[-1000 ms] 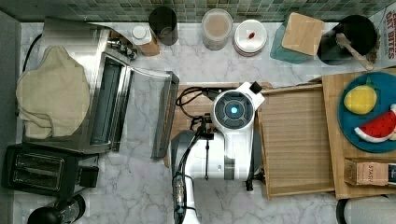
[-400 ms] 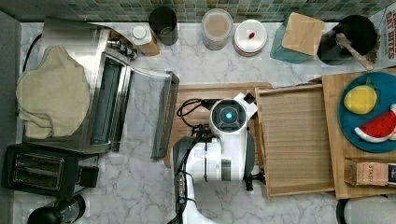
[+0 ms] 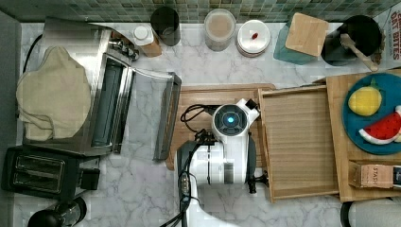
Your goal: Close the drawer.
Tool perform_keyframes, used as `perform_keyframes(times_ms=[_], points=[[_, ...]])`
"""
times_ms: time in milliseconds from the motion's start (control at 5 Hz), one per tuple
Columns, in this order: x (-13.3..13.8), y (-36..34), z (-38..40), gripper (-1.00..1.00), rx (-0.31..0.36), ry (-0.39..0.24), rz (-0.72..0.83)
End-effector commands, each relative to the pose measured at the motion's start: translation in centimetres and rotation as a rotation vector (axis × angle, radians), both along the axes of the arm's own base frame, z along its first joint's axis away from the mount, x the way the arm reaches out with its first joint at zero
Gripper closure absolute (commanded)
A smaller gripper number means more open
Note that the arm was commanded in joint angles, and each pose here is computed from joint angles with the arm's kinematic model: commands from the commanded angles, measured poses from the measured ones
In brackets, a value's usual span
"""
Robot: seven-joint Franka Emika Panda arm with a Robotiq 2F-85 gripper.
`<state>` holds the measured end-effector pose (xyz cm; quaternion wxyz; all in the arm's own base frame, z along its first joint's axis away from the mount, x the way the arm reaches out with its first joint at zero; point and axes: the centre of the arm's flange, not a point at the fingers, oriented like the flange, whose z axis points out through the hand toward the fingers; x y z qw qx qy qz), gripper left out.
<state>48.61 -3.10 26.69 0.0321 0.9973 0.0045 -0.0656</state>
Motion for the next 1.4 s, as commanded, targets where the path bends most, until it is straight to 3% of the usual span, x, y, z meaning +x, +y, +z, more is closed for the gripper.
perform_keyframes(times_ms=[200, 400, 800, 1200, 1400], points=[[0.5, -6.5, 1.0, 1.00, -0.080, -0.040, -0.010], [0.5, -10.5, 0.1, 1.00, -0.084, -0.084, 0.006], [0.1, -20.2, 0.7, 1.00, -0.077, -0.051, 0.006], [-0.1, -32.8, 4.3, 1.00, -0.153, -0.081, -0.024], [-0.8, -38.2, 5.2, 1.00, -0.201, -0.148, -0.026]])
